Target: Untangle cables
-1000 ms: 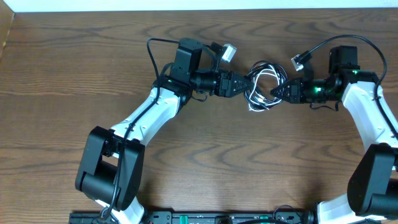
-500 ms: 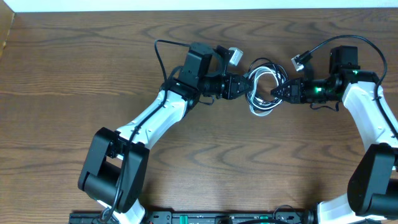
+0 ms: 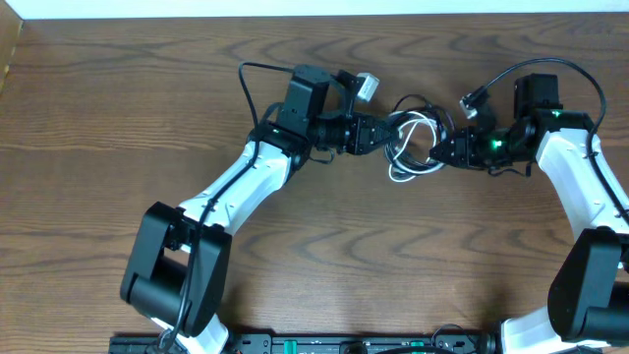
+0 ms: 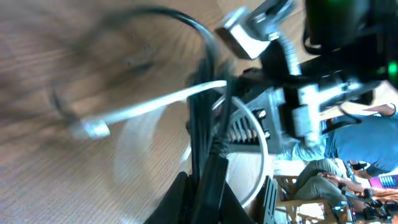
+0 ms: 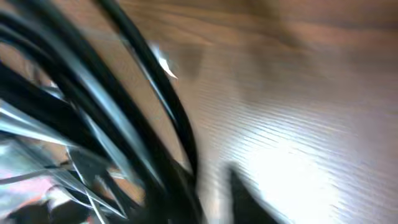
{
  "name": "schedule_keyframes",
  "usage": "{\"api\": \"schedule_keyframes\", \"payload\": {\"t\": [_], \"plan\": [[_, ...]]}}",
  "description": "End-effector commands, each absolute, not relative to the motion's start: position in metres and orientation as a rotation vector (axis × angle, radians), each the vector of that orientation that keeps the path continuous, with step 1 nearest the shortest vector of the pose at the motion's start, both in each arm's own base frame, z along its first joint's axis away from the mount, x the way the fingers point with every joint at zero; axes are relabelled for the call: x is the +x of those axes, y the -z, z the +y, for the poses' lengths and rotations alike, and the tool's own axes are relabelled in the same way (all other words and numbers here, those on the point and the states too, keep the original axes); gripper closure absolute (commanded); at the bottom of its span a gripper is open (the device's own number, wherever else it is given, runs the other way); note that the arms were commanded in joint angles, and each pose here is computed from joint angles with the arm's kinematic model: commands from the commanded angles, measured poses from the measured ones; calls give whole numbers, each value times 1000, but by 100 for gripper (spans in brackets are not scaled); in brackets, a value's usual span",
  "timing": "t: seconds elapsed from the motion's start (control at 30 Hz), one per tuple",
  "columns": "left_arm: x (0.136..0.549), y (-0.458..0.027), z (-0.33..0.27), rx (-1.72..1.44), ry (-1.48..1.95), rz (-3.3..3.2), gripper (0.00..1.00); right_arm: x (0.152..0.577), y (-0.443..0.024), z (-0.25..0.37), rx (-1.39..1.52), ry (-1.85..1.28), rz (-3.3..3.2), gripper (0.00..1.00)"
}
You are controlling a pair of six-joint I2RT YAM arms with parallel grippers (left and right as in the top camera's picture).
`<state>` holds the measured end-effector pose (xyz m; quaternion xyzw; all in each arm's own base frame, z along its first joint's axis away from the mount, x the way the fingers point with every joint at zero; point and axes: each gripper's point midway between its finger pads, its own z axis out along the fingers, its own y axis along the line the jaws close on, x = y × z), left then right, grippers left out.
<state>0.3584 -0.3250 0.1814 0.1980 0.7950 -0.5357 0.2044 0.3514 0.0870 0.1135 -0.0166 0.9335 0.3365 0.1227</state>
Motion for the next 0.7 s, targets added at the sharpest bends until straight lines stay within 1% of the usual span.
{"api": "schedule_keyframes", "payload": {"t": [0.0,0.1,0.17,0.23,0.3,0.4,0.43,0.5,0.67], "plan": [[353,-218,-316,599,1512,2117,93,352,-99,65,114,-816,2809,25],[351,-221,-316,603,1515,2113,92,351,-99,66,125,-821,2816,14],[351,-221,-316,603,1515,2113,93,349,-99,67,127,-830,2822,10],[351,-221,-316,602,1515,2115,92,346,-102,72,106,-884,2813,8],[351,-221,-316,602,1515,2117,93,344,-111,84,4,-995,2764,12],[353,-220,-315,594,1501,2119,92,340,-134,108,-162,-1227,2621,24],[353,-219,-315,593,1495,2119,92,339,-142,114,-202,-1290,2573,30],[357,-217,-313,570,1466,2132,92,337,-155,123,-248,-1392,2492,36],[362,-210,-310,600,1388,2126,93,336,-160,126,-268,-1432,2456,41]]}}
